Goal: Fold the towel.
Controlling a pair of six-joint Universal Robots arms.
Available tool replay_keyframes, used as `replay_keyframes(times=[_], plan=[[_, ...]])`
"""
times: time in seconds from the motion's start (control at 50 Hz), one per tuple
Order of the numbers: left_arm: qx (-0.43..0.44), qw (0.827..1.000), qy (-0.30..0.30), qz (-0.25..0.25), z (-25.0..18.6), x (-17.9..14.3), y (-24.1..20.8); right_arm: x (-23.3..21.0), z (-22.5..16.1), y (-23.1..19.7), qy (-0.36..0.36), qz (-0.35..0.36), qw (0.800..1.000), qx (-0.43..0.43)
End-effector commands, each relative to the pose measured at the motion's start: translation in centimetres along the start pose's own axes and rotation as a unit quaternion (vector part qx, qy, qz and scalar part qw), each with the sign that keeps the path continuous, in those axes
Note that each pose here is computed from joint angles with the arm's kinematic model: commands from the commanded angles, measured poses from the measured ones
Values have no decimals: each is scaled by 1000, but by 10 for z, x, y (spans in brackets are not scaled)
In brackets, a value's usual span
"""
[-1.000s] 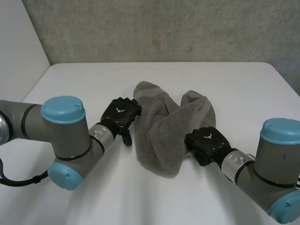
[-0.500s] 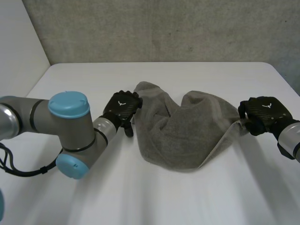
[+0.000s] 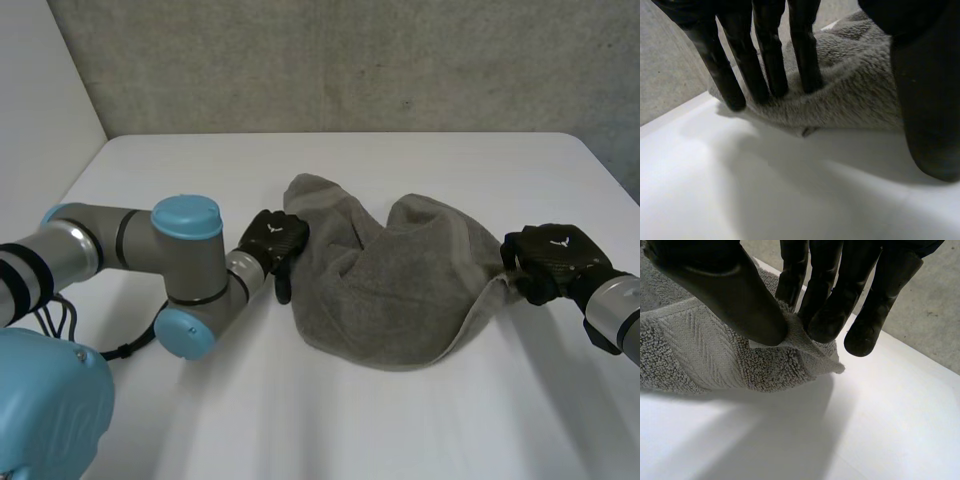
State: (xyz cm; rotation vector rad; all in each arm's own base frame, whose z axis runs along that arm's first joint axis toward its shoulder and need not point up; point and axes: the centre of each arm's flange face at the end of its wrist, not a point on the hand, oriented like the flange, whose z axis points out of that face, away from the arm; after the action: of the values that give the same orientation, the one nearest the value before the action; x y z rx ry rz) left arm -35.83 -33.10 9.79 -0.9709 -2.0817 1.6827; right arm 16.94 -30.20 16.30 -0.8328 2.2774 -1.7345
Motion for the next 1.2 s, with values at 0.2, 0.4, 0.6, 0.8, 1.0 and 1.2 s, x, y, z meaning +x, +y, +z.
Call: replay_keyframes(times=[0.2,0.4,0.6,0.8,1.0,1.2], plan=[[62,998,-6,4,-13,0,-55,0,0,-1,-1,-2,1000,2],[64,998,-5,4,-22,-1,-61,0,-1,-1,-1,0,1000,1],[68,998,-4,-9,-28,-1,-64,0,-2,-2,2,0,1000,2],[102,995,-9,-14,-11,-2,-61,-3,-3,1,-3,2,1000,-2],[88,995,36,-21,3,23,-37,-2,-1,1,-3,0,1000,-2],[141,987,66,-39,19,48,-59,-3,-1,3,-5,2,1000,-5]])
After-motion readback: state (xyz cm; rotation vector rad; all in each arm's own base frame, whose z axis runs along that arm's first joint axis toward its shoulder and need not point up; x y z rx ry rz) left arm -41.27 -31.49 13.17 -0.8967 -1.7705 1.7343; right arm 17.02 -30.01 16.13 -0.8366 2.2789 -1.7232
